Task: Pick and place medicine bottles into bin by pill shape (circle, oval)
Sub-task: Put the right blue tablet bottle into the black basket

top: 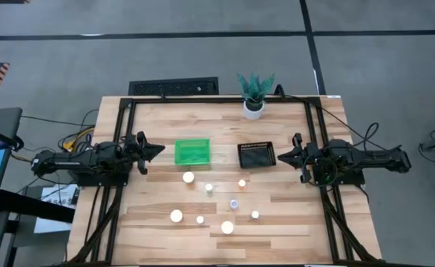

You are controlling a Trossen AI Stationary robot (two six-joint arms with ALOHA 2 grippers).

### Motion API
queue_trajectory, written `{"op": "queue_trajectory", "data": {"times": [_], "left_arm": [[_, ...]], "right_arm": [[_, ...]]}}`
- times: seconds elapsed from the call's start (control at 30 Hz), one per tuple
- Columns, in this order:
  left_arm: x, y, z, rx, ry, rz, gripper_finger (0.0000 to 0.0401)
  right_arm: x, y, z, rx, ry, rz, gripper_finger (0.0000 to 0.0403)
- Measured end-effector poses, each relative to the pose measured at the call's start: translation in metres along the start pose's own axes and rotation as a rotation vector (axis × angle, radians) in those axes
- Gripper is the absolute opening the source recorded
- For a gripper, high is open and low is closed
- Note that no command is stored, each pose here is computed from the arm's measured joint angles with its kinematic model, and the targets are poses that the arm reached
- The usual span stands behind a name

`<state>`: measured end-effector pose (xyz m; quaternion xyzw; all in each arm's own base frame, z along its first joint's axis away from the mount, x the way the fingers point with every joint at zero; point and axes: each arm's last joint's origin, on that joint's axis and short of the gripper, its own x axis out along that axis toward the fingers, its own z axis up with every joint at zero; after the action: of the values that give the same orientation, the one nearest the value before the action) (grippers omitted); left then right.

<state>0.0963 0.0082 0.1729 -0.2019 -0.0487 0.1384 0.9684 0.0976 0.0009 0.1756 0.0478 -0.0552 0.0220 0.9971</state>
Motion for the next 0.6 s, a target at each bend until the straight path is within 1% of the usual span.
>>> {"op": "queue_trajectory", "data": {"times": [0.07,0.2,0.27,0.33,0.4,0.47,0.6], "left_arm": [[0.0,0.0,0.002,-0.008,-0.037,0.033,0.0],[0.0,0.0,0.005,-0.075,-0.075,0.048,0.0],[0.0,0.0,0.006,-0.108,-0.096,0.063,0.0],[-0.001,0.0,0.012,-0.152,-0.163,0.079,0.0001],[-0.002,-0.002,0.019,-0.185,-0.242,0.084,0.0007],[-0.004,-0.004,0.026,-0.189,-0.319,0.061,0.002],[-0.01,-0.012,0.047,-0.159,-0.42,-0.005,0.0072]], "right_arm": [[0.0,0.0,0.002,-0.001,-0.02,0.001,0.0043],[0.0,0.001,0.009,-0.004,-0.09,0.006,0.0043],[-0.002,0.001,0.018,-0.006,-0.156,-0.001,0.0044],[-0.003,0.002,0.029,-0.006,-0.165,-0.002,0.0053],[-0.006,0.004,0.045,-0.02,-0.19,0.0,0.0071],[-0.01,0.005,0.06,-0.022,-0.202,-0.019,0.0098],[-0.008,0.007,0.084,-0.018,-0.149,-0.058,0.0163]]}}
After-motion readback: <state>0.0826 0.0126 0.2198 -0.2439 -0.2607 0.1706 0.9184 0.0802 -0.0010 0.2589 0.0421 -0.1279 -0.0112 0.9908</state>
